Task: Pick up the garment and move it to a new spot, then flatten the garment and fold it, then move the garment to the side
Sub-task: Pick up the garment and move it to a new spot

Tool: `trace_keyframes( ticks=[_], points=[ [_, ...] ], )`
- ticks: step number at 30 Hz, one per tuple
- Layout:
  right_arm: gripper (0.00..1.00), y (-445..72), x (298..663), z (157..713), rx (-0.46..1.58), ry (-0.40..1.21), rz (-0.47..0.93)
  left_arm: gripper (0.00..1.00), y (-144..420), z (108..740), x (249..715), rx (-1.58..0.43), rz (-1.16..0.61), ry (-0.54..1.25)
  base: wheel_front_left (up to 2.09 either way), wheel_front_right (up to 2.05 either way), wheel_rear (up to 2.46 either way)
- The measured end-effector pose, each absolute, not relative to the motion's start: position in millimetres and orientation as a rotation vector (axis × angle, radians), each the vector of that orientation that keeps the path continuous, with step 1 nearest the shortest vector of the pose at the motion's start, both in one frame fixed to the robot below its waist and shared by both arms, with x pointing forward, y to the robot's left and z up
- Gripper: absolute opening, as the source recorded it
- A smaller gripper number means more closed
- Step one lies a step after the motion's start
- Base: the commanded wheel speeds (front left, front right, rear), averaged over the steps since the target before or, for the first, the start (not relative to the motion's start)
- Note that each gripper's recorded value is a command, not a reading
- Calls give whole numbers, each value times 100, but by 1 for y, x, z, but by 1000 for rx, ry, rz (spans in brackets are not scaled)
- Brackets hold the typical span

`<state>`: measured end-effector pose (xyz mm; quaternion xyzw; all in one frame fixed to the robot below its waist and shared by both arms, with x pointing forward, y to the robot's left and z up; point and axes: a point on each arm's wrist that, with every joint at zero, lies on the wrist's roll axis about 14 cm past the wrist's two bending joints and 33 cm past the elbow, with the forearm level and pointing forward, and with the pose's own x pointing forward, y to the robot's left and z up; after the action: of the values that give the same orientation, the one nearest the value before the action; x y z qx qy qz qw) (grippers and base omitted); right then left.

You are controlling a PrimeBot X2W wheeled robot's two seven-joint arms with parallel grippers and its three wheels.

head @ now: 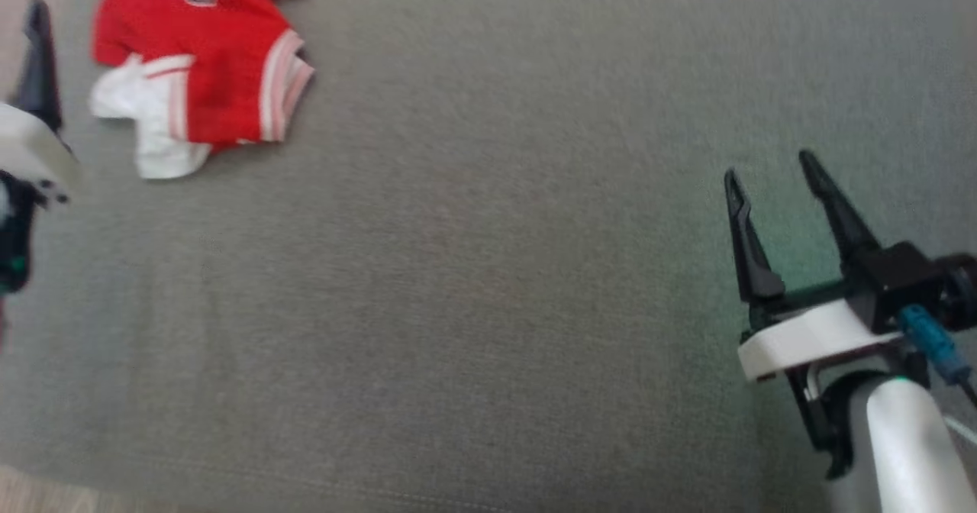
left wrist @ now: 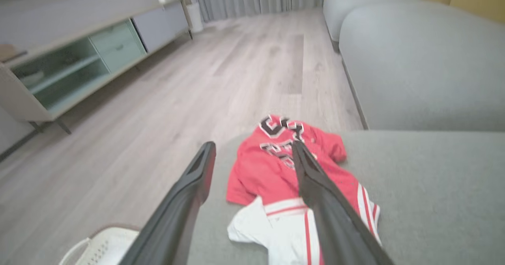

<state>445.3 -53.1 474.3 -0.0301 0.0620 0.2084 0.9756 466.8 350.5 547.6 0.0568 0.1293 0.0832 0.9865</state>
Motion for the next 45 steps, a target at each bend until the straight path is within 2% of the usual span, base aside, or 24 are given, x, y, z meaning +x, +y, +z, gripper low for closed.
trace_keyframes(
  ticks=[6,15,16,18,19,20,21,28,36,40,45],
  points=[
    [100,-67,461,457,-81,160,381,100,323,446,486,37,112,497,0,0,0],
    [100,-78,470,421,-91,243,354,100,307,354,484,15,65,796,0,0,0],
    [100,-79,470,420,-91,247,352,92,306,351,484,5,65,810,0,0,0],
    [100,-80,471,418,-96,252,348,49,308,350,487,7,69,821,0,0,0],
    [100,-80,471,418,-100,250,348,19,309,350,488,18,68,823,0,0,0],
    [100,-80,471,419,-100,248,346,3,308,351,489,25,62,820,0,0,0],
    [100,-80,472,420,-101,244,346,0,308,353,490,24,62,810,0,0,0],
    [100,-76,472,443,-93,183,352,0,310,391,499,47,63,625,0,0,0],
    [100,-82,454,482,-50,101,337,0,311,503,518,128,27,322,0,0,0],
    [100,-90,434,495,-27,80,318,0,285,554,516,160,-53,209,0,0,0],
    [100,-107,408,511,-3,42,275,0,224,615,507,178,-206,73,0,0,0]
  ],
)
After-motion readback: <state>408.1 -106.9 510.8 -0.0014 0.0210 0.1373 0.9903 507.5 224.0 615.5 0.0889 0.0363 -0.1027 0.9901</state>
